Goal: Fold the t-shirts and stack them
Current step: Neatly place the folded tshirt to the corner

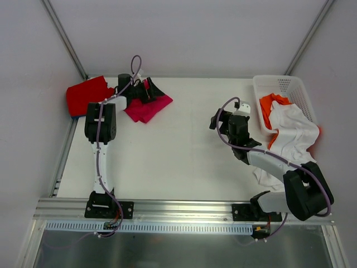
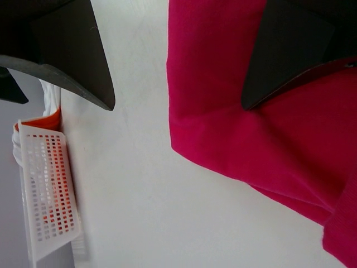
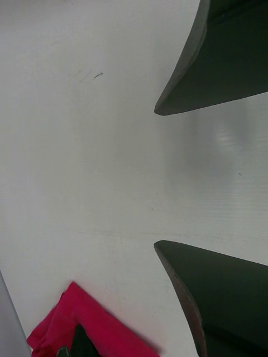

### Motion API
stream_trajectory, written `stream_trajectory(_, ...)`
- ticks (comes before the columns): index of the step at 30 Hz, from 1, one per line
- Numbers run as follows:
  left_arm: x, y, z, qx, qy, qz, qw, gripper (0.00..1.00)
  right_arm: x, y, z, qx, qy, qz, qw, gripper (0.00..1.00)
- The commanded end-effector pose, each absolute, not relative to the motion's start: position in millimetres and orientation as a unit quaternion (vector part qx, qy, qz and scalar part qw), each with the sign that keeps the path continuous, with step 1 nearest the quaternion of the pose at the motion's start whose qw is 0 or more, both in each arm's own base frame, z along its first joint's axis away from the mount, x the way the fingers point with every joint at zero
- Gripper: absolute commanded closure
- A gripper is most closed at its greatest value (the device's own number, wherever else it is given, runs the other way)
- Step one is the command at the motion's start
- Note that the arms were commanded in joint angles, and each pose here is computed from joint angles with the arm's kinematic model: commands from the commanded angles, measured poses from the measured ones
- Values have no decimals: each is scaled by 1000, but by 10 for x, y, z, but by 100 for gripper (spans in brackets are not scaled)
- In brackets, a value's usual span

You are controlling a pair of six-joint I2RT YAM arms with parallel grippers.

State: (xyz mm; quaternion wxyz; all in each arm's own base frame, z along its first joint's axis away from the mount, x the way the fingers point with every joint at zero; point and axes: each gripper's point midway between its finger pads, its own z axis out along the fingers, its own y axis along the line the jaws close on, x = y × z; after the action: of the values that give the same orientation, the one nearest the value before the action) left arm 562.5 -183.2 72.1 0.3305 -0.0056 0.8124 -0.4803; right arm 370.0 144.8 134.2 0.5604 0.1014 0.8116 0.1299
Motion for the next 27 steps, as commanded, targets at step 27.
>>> stream_trajectory(27,6031,-212,948,-121,847,-153,496,1,3856,1619,1323,94,817,156,547,1)
